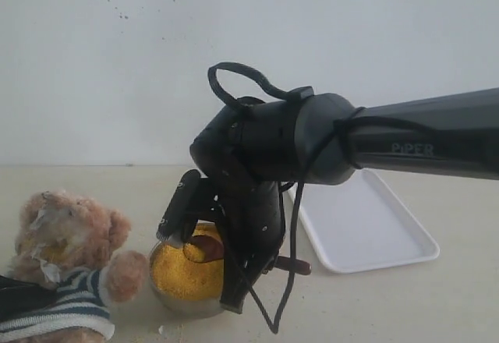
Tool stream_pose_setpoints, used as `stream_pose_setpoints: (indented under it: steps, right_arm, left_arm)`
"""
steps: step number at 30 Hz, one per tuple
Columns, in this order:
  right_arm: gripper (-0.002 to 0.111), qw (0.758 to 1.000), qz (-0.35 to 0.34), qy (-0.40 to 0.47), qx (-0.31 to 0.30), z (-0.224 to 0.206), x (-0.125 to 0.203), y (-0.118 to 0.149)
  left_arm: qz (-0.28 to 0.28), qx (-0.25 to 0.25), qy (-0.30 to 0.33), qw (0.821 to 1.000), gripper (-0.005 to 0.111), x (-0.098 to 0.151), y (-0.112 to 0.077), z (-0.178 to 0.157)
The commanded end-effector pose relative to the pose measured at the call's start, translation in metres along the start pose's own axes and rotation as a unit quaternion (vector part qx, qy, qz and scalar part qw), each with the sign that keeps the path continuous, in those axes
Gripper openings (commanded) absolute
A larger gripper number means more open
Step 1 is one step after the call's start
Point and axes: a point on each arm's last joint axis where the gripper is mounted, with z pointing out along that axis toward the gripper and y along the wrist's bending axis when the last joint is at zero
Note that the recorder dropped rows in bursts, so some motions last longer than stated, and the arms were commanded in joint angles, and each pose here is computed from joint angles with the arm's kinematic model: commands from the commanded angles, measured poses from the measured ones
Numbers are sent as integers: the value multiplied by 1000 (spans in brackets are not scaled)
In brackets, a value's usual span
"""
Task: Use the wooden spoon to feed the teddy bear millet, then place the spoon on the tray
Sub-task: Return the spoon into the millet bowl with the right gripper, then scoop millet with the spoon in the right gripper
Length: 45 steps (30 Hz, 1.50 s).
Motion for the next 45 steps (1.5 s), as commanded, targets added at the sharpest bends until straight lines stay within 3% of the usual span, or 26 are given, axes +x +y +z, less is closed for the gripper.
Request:
stream_pose_setpoints:
  steps: [1, 3, 5, 11, 14, 36, 45]
  right_arm:
    - [0, 997, 47, -2, -59, -1, 10, -6]
    - [0, 989, 70, -13, -128, 1, 15, -9]
    - [0, 982, 100, -24, -160, 3, 19, -14]
    - [0, 977, 113, -24, -180, 2, 18, -10]
    - [0, 972, 153, -66, -163, -8, 13, -16]
    - [0, 973, 151, -39, -168, -8, 18, -15]
    - [0, 971, 159, -81, -157, -48, 23, -23]
  left_arm:
    - [12, 22, 28, 999, 4, 4, -5, 1]
    - [14, 33, 59, 998, 4, 11, -7, 0]
    - [7, 32, 88, 996, 4, 16, -7, -1]
    - [4, 11, 90, 996, 4, 16, -3, -1]
    - [8, 11, 90, 996, 4, 16, -3, -1]
    - [15, 11, 91, 996, 4, 16, -3, -1]
    - [9, 10, 79, 997, 4, 14, -3, 0]
